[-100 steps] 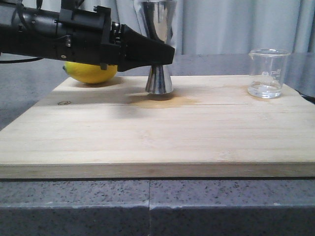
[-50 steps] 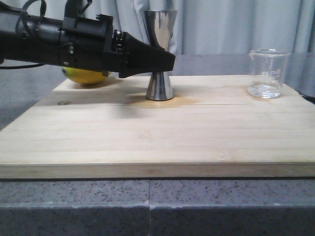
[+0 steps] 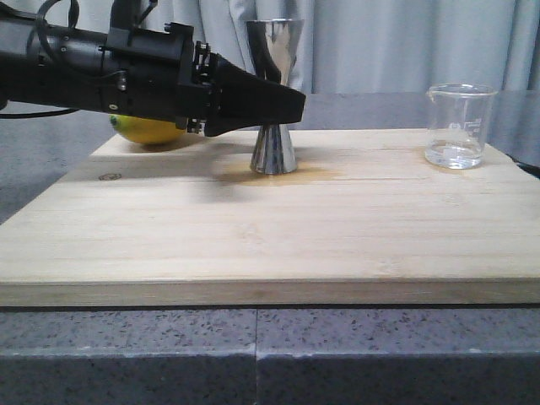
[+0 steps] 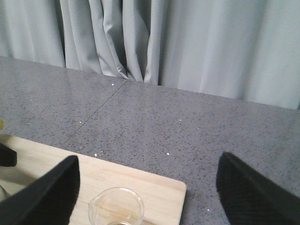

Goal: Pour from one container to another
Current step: 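Lower the steel jigger onto the board with the left gripper, then open the left gripper and withdraw it from the jigger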

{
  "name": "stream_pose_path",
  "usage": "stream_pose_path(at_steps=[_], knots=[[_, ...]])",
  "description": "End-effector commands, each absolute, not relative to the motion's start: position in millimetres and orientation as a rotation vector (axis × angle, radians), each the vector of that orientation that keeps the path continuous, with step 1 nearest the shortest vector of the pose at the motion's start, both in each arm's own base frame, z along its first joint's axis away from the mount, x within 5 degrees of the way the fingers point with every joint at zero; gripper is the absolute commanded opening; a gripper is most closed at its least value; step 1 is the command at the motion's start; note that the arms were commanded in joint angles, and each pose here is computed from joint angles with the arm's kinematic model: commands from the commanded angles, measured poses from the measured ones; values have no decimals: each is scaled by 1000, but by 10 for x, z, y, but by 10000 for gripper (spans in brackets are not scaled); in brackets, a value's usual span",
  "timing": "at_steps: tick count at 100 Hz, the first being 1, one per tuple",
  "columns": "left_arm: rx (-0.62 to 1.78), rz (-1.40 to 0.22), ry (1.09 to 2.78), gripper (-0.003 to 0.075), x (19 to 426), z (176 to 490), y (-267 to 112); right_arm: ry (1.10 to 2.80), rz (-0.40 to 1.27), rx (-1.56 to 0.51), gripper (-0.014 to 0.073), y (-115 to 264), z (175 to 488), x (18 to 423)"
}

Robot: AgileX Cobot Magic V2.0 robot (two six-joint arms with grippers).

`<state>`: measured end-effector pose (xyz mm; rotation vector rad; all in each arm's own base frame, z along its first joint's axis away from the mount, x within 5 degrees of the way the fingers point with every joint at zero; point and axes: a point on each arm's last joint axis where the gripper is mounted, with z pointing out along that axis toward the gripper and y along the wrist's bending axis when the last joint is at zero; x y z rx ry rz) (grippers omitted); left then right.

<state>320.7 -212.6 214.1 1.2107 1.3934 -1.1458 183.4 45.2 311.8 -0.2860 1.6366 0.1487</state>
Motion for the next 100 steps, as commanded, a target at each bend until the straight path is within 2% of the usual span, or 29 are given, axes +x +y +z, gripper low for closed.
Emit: stream_pose_path(at_steps=[1, 19, 49, 64, 84, 100], knots=[[1137, -1229, 1244, 458, 3134, 2560, -2144, 1502, 169, -277, 544, 458, 3350, 1813], [1162, -1152, 1318, 460, 3100, 2678, -2111, 1502, 169, -277, 544, 458, 3350, 1813], [1243, -997, 1462, 507, 2985, 2871, -2013, 1502, 169, -277, 544, 458, 3350, 1813], [1269, -972, 1538, 507, 2902, 3030, -1961, 1502, 169, -277, 544, 458, 3350, 1813], [1420, -697, 1754, 507, 2837, 3345, -1778, 1504, 169, -277, 544, 458, 3348, 1813], [1313, -408, 2018, 507, 2763, 3705, -1503, 1573, 149, -272, 544, 440, 3293, 1819]])
